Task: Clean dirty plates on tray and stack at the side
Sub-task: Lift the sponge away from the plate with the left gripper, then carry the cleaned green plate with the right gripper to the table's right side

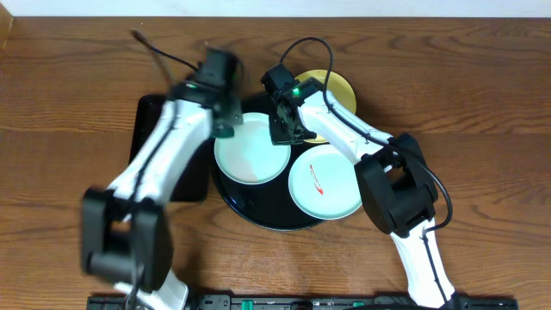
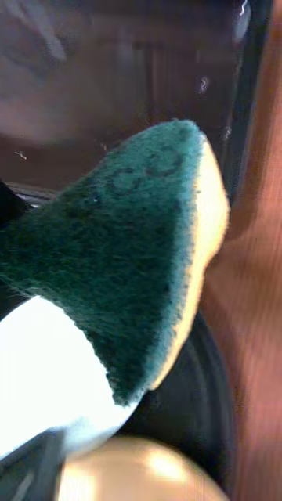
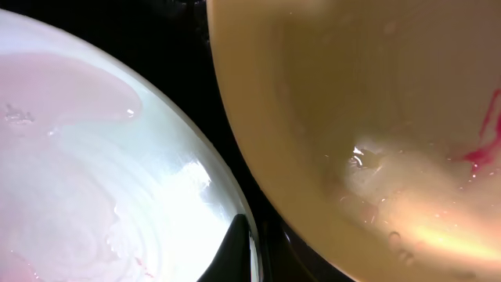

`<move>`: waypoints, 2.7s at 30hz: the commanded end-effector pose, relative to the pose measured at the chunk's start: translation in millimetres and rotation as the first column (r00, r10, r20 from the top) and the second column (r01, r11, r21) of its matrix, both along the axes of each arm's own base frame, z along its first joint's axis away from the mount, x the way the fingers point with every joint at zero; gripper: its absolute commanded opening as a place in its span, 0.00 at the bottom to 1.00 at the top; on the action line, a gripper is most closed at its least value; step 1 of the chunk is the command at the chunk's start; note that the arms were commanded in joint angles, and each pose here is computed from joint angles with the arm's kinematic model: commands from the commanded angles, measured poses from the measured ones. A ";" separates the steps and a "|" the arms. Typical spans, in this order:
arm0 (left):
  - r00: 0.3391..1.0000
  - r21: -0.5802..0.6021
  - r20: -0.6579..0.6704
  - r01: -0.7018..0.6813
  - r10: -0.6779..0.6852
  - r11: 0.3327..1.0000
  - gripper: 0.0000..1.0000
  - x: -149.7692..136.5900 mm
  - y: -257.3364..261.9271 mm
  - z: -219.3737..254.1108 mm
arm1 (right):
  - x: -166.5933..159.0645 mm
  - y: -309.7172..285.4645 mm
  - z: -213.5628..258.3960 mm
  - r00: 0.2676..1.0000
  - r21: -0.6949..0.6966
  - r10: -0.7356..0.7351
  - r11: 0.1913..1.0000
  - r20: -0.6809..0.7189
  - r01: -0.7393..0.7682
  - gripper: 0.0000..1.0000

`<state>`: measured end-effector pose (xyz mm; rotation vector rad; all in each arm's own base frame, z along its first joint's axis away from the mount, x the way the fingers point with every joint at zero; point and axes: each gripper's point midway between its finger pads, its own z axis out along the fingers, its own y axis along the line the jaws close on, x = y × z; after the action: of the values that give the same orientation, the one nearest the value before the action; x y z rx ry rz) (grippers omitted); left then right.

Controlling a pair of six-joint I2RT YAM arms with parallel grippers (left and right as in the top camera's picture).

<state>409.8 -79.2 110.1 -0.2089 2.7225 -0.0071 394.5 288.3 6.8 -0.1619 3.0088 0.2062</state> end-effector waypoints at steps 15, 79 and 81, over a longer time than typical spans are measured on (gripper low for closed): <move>0.983 -0.062 -0.028 -0.184 0.183 0.981 0.08 -34.9 99.9 50.6 | 3.4 12.1 64.0 0.963 -0.070 0.208 0.978 0.171 -0.198 0.01; 0.982 -0.064 -0.009 -0.187 0.186 0.980 0.08 -30.8 101.5 52.3 | 63.8 -298.2 211.8 0.774 0.073 -0.534 0.835 0.339 0.545 0.01; 0.982 -0.064 -0.007 -0.187 0.187 0.980 0.08 -30.4 101.5 52.5 | 55.3 -327.0 201.3 0.752 0.050 -0.583 0.799 0.306 0.599 0.01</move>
<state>380.3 21.8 164.6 -0.4995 2.6879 -0.0399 456.3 -10.7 220.5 0.5580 2.5668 0.0031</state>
